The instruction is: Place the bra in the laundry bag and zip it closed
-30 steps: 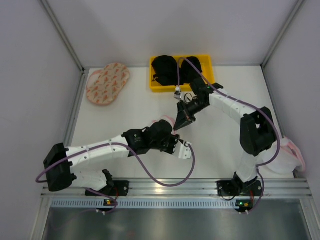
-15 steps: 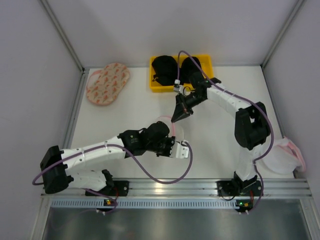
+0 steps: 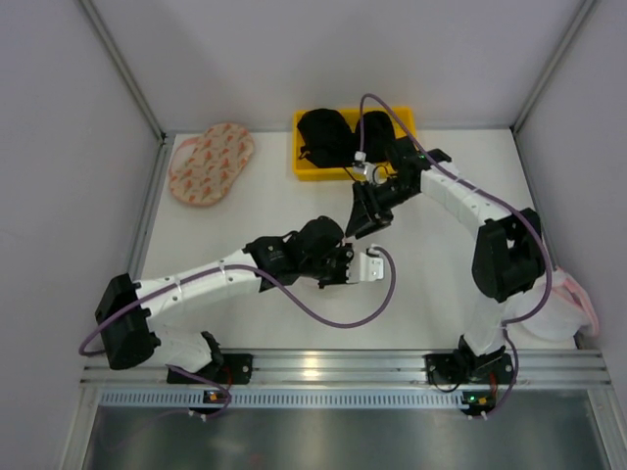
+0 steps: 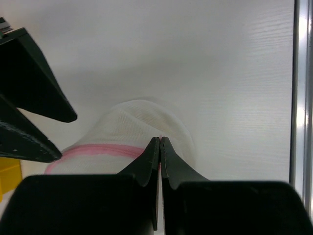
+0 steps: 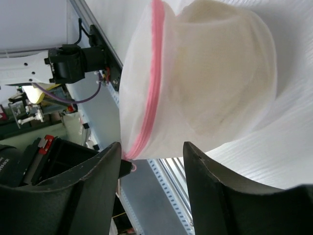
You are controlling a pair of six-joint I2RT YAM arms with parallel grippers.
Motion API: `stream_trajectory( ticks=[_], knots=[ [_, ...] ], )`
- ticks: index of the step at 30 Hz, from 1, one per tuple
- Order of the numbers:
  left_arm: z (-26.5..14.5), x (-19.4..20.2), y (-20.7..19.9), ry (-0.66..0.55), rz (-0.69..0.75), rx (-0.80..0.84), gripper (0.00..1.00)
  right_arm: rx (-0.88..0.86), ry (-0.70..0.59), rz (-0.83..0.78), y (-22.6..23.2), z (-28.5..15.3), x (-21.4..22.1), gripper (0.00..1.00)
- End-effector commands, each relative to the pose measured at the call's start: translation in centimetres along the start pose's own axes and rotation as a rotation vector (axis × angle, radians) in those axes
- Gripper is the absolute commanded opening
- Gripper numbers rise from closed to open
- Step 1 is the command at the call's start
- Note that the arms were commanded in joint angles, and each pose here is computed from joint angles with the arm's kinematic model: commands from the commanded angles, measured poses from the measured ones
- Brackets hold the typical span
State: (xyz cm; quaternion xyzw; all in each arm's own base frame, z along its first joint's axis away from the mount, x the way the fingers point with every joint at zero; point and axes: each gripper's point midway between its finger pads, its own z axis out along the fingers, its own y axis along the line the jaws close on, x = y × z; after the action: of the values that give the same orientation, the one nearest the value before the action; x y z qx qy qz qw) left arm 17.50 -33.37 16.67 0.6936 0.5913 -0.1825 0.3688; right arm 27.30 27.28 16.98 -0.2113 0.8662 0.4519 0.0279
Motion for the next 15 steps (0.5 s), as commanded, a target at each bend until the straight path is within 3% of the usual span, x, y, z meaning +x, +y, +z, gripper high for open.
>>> stream_trajectory(
  ticks=[1,6,9,13,15],
  knots=[
    [0.0,-2.4,2.6,-0.055,0.019,-0.07,0.0,-0.07,0.019,-0.004,1.4,-0.8,1.8,0.53],
    [0.3,-2.5,4.0,-0.061,0.009,-0.093,0.0,-0.158,0.06,0.018,3.2,0.4,2.9,0.54],
    [0.3,-2.3,4.3,-0.054,0.002,-0.1,0.0,-0.185,0.089,0.039,3.6,1.2,3.4,0.49],
    [0.1,-2.2,3.9,-0.065,0.008,-0.085,0.0,-0.167,0.09,0.048,3.1,1.7,3.0,0.15],
    [-0.1,-2.3,3.4,-0.079,0.023,-0.066,0.0,-0.166,0.084,0.044,3.0,1.7,2.5,0.04]
  ],
)
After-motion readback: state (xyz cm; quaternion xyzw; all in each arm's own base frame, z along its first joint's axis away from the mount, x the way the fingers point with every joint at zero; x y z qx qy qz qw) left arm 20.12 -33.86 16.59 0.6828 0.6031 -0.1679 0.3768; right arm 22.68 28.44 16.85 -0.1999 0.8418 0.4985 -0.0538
